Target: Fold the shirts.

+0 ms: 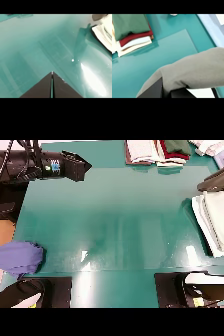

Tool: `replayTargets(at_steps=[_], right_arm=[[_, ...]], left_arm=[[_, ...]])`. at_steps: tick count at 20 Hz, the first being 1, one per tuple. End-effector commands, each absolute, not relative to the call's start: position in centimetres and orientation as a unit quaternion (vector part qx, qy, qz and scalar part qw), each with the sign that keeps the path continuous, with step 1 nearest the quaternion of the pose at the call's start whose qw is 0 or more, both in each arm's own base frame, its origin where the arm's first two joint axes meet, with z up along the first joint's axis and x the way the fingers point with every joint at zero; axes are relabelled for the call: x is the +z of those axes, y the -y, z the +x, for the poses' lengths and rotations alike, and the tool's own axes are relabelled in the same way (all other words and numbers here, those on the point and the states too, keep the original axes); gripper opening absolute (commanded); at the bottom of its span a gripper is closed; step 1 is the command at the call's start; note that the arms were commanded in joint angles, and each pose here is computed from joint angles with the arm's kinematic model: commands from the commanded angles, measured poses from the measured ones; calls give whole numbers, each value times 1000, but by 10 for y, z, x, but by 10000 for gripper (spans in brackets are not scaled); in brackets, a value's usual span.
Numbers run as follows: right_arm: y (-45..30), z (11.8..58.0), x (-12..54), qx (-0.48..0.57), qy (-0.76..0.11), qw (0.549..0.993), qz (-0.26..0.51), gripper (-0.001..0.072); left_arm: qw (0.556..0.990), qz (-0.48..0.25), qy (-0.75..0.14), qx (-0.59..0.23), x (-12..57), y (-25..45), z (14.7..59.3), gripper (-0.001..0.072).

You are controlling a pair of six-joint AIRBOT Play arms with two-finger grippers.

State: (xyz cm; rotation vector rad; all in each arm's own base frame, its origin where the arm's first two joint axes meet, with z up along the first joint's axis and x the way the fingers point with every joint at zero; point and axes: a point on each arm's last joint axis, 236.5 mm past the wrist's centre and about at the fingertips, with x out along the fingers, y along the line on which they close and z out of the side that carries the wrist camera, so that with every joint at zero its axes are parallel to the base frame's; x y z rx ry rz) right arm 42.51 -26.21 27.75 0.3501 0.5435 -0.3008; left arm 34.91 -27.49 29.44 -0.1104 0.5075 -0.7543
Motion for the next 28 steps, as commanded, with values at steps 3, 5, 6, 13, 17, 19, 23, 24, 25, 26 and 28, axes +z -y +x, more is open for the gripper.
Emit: replayTargets(at_steps=[3,5,6,13,17,19,23,24,25,26,28], right_arm=[[263,378,263,-160,-304,924,166,17],[270,346,239,-183,-330,910,170,17],[276,327,225,-205,-347,899,169,16],[273,202,119,-301,-449,817,201,17],[271,158,87,-338,-479,781,213,353],[272,155,87,-344,-475,780,217,568],[250,232,141,-271,-383,856,218,567],[232,261,160,-231,-355,880,216,567],[205,289,178,-181,-334,900,213,566],[172,314,192,-127,-320,916,208,566],[104,350,207,-27,-311,932,185,566]], left_arm=[[893,-46,-257,-366,289,275,346,23],[890,-42,-266,-367,285,274,343,23],[889,-38,-268,-369,283,274,342,23],[886,-18,-276,-372,277,273,339,23],[884,-16,-281,-373,275,272,337,23],[884,-16,-281,-373,274,272,337,23],[884,-16,-281,-373,275,272,337,23],[884,-16,-281,-373,275,272,337,24],[884,-17,-281,-373,275,272,337,24],[884,-17,-281,-373,274,272,337,24],[884,-17,-281,-373,275,272,337,24]])
